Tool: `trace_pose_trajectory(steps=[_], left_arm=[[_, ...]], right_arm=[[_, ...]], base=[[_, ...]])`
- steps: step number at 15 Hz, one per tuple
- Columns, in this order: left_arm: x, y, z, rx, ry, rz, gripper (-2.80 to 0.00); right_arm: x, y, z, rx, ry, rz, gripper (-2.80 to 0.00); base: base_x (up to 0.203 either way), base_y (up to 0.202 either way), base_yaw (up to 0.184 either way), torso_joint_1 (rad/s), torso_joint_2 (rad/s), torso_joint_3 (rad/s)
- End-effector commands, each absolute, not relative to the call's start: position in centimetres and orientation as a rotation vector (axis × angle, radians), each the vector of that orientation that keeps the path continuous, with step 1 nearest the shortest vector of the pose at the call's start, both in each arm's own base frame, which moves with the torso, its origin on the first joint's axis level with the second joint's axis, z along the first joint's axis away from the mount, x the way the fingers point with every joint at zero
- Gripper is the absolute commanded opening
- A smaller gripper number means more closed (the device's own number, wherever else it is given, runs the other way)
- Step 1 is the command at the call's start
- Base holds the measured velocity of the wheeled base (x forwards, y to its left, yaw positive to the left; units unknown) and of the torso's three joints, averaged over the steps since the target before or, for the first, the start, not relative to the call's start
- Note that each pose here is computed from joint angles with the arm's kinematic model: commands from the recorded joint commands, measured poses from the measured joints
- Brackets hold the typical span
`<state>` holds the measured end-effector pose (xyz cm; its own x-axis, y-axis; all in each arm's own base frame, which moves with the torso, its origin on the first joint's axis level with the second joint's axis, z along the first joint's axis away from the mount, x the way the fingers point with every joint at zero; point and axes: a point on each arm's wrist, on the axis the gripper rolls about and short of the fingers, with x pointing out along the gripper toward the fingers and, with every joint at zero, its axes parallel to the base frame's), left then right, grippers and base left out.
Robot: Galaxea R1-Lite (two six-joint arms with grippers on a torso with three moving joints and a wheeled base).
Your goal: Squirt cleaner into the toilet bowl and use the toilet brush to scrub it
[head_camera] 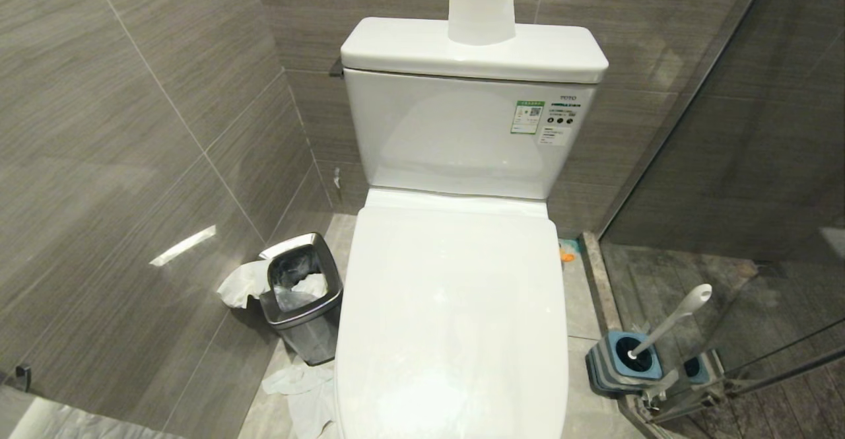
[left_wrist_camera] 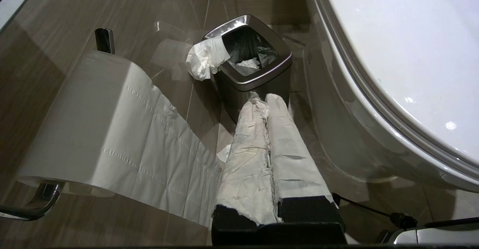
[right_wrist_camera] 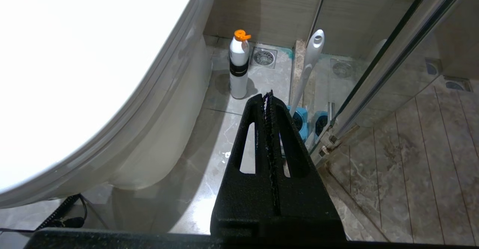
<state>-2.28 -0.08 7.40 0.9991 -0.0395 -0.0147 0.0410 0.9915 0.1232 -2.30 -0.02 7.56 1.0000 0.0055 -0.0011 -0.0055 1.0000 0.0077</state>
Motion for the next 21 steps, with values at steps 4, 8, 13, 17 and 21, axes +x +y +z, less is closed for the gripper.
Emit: trace_pose_trajectory(steps=[4,8,13,17,21], left_arm=[[-2.25,-0.07,7.31,0.092,0.018,-0.037,-2.80],[-2.26,-0.06,7.37,0.026,0.016,-0.030,-2.80],[-2.26,-0.06,7.37,0.024,0.017,-0.029,-2.80],[-2.26,-0.05,7.37,0.024,0.017,-0.029,-2.80],[-2.26,-0.06,7.37,0.024,0.016,-0.031,-2.80]], right_arm=[[-2.29,-0.02,7.56,0.008,0.002,0.006,-2.80],[-2.29,-0.02,7.56,0.008,0.002,0.006,-2.80],[-2.29,-0.02,7.56,0.008,0.002,0.006,-2.80],[-2.29,-0.02,7.56,0.008,0.002,0.006,-2.80],[-2.29,-0.02,7.56,0.008,0.002,0.006,-2.80]], base=[[0.000,0.000,0.000,0.000,0.00,0.000],[0.000,0.000,0.000,0.000,0.00,0.000],[0.000,0.000,0.000,0.000,0.00,0.000],[0.000,0.000,0.000,0.000,0.00,0.000],[0.000,0.000,0.000,0.000,0.00,0.000]])
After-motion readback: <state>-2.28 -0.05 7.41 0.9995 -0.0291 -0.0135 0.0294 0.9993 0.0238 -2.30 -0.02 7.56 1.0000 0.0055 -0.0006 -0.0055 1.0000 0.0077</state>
